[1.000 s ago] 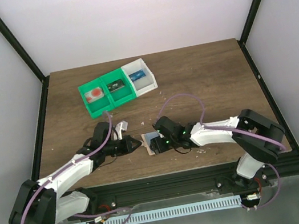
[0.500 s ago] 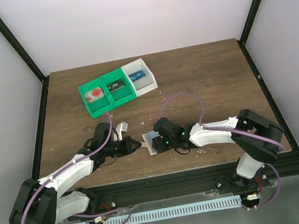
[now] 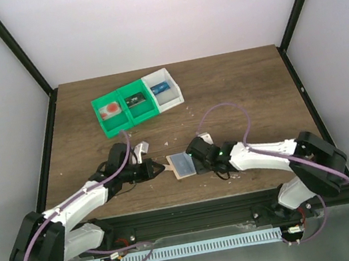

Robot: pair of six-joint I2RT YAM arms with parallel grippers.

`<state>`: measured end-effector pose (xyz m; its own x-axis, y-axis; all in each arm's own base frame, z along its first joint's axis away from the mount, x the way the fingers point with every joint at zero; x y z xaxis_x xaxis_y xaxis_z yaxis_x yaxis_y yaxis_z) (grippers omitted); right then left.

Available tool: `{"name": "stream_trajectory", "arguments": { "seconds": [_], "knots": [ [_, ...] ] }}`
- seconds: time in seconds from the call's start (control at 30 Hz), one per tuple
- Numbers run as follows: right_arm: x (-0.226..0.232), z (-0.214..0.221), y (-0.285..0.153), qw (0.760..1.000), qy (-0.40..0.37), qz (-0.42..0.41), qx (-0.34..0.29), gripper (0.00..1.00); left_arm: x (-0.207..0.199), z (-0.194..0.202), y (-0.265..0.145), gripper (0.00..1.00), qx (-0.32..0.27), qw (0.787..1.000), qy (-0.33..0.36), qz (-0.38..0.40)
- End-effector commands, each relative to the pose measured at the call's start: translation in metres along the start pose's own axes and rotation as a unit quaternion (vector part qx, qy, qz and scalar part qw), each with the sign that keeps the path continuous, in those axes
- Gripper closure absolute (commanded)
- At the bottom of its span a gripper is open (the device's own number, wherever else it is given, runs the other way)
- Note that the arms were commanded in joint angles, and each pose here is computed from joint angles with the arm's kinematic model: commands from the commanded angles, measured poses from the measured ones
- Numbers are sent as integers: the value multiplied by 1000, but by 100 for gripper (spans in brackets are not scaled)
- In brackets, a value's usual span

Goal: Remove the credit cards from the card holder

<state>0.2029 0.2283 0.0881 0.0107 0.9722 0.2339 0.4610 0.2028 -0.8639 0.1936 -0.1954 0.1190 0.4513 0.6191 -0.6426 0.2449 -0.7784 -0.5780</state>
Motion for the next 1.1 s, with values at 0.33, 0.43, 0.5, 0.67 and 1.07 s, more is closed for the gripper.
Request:
{"name": "stream_trajectory", "arguments": {
  "seconds": [0.33,0.43,0.5,0.67,1.07],
  "knots": [
    [61,-27,-61,981,-9,-196,-8,57,-5,1,-3,100,-1,1000,9,17],
    [72,-15,-44,974,-31,-224,15,61,-4,1,-2,100,-2,1000,9,16],
    [68,-12,-31,979,-31,-199,20,59,-4,2,-2,100,-1,1000,8,16],
    [63,-8,-10,985,-45,-166,21,43,5,5,1,100,1,1000,11,-8],
    [60,12,23,987,-54,-135,72,28,19,16,9,100,16,999,2,-28]
  ]
}}
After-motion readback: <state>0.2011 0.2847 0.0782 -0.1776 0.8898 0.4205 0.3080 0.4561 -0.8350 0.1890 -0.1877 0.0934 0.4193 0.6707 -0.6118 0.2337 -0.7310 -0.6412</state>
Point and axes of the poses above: each gripper's point midway between its finger pads, its own y axis out along the fingers, its own x axis along the line the jaws close on, z = x × y, the point moved 5 cm from there along -y, back along the fingers, and after that the axes turned 15 degrees about y, right-handed, at the moved point
